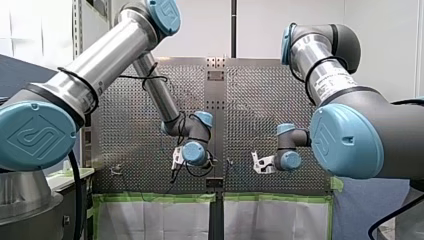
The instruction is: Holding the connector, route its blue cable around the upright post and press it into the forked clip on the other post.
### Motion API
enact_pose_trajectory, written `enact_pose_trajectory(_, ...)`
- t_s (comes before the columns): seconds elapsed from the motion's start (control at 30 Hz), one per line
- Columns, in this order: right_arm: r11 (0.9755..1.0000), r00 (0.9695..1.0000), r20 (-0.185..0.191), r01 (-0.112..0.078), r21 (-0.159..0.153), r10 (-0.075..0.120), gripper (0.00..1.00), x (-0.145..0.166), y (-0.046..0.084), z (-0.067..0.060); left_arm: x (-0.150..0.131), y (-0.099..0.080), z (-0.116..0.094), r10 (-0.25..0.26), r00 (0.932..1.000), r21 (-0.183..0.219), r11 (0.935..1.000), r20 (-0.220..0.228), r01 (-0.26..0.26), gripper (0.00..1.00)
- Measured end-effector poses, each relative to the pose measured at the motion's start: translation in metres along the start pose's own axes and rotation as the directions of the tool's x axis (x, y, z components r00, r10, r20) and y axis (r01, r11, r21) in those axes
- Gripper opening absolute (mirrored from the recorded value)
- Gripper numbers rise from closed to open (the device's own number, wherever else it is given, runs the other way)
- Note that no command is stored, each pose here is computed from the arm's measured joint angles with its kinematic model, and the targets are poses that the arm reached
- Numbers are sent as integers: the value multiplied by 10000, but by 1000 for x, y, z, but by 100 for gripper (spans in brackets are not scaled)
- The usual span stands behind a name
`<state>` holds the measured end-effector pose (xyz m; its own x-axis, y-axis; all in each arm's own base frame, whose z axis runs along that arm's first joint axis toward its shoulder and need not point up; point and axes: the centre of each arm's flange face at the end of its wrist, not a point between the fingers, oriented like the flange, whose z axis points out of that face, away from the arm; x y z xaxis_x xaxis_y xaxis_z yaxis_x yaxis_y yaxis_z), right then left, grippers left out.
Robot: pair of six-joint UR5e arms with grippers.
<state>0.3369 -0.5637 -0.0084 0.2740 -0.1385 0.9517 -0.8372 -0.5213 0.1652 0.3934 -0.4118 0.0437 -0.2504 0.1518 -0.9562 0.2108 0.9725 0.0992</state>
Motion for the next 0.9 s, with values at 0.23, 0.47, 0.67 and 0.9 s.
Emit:
enact_pose_trajectory(0.23,10000,10000,-8,0,1,0,0,0,0,0,-14,-4,-3,-186,9992,424,9990,341,172,100)
enact_pose_trajectory(0.47,10000,10000,2,-1,6,1,0,0,0,0,-14,-4,-4,-180,9995,465,9988,275,167,100)
enact_pose_trajectory(0.67,10000,10000,1,-1,7,1,0,0,0,0,-11,-2,-6,-116,9999,424,9990,39,114,100)
enact_pose_trajectory(0.9,10000,10000,2,-2,41,2,0,0,0,0,-11,-2,-7,-81,10000,401,9992,-44,83,100)
